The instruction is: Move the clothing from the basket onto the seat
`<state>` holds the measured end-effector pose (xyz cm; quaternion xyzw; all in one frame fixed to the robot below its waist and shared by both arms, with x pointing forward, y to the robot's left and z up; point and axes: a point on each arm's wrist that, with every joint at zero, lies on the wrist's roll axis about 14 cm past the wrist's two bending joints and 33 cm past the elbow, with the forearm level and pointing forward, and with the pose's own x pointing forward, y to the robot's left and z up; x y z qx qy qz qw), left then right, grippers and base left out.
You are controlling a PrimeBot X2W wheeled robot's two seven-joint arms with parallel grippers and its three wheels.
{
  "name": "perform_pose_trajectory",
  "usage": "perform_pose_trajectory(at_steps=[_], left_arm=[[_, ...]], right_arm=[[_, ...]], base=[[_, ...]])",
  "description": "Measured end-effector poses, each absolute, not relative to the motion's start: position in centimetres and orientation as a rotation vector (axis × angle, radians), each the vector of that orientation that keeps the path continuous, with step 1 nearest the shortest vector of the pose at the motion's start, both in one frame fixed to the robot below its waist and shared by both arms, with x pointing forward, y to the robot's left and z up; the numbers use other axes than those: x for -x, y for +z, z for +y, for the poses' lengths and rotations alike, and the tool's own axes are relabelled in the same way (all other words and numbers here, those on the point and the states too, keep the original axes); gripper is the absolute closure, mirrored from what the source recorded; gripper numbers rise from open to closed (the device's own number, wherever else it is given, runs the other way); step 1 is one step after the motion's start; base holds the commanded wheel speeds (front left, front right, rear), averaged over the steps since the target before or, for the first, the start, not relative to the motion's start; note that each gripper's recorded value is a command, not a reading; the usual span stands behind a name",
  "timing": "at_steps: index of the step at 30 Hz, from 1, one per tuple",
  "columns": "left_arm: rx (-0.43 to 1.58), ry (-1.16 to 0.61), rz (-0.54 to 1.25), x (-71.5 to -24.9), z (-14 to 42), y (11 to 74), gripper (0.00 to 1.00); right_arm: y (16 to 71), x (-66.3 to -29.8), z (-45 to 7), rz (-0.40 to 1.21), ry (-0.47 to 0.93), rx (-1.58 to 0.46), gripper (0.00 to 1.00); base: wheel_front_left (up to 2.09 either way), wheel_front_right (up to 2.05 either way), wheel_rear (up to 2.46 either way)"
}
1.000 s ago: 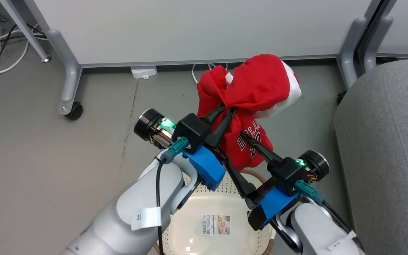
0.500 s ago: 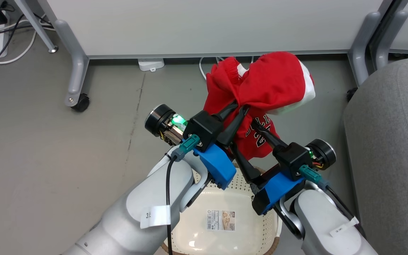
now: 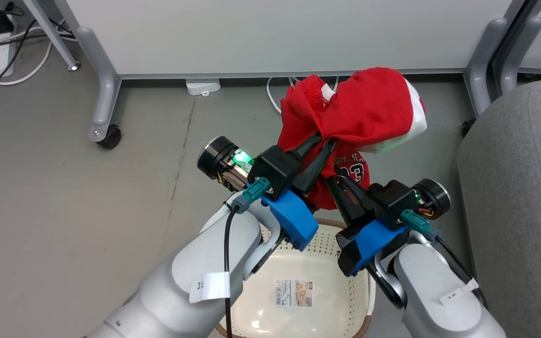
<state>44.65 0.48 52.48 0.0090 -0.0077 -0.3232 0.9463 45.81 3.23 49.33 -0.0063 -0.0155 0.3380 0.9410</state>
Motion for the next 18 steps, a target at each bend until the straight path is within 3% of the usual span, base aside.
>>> perform_pose_trajectory(at_steps=[18], left_arm=[[-0.022,-0.664,-0.021,-44.65,0.31,52.60,1.00]], right_arm=[[49.41,-45.68,3.10,-0.027,0.688,0.005,1.00]], base=[[0.00,0.00,0.00]])
